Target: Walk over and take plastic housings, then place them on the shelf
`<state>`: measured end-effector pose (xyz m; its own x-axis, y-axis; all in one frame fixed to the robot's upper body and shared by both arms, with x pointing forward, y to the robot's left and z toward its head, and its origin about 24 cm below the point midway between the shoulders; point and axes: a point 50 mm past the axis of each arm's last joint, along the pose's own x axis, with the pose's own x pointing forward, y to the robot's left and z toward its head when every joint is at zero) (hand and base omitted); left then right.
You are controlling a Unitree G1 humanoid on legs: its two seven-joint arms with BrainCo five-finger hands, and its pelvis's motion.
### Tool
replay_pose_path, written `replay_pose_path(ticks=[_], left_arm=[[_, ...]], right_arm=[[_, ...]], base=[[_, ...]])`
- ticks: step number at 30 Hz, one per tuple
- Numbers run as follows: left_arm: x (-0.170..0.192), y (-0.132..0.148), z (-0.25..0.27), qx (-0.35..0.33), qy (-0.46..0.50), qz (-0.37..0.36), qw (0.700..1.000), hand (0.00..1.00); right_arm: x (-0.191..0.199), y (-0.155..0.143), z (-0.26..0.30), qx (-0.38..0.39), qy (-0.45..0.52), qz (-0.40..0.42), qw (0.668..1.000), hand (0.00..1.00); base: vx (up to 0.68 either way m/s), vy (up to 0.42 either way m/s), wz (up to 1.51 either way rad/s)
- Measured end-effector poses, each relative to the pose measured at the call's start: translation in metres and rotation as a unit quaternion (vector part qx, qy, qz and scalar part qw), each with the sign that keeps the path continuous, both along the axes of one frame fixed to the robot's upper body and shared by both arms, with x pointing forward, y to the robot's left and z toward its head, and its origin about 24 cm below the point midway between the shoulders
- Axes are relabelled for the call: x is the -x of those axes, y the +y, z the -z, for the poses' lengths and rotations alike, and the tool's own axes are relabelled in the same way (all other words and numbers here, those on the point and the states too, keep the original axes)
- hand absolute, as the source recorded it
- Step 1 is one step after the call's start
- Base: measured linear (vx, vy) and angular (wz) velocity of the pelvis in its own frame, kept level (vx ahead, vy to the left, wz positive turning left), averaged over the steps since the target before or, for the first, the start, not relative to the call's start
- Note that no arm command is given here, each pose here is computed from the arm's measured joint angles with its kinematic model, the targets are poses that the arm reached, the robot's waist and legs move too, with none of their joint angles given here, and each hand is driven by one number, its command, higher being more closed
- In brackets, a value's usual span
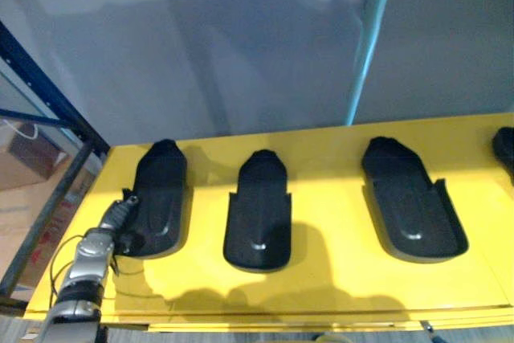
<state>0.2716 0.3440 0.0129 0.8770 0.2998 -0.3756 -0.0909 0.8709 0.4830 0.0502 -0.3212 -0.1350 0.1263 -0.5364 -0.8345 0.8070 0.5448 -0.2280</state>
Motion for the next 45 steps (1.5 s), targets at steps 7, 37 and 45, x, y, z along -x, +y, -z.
replay_pose_path(ticks=[7, 37, 45], left_arm=[[-0.002, 0.01, -0.011, -0.031, 0.041, 0.042, 0.998, 1.0], [0.007, 0.023, -0.016, -0.001, 0.14, 0.111, 0.984, 0.0], [0.008, 0.026, -0.017, -0.034, 0.139, 0.09, 0.986, 0.0]], right_arm=[[0.002, 0.005, 0.003, -0.007, 0.011, 0.003, 1.0, 0.0], [-0.009, -0.005, -0.004, -0.007, -0.003, 0.023, 1.0, 0.0], [-0.008, -0.005, -0.003, -0.007, -0.002, 0.023, 1.0, 0.0]], base=[[0.03, 0.041, -0.06], [-0.01, 0.017, -0.04], [0.0, 0.0, 0.0]])
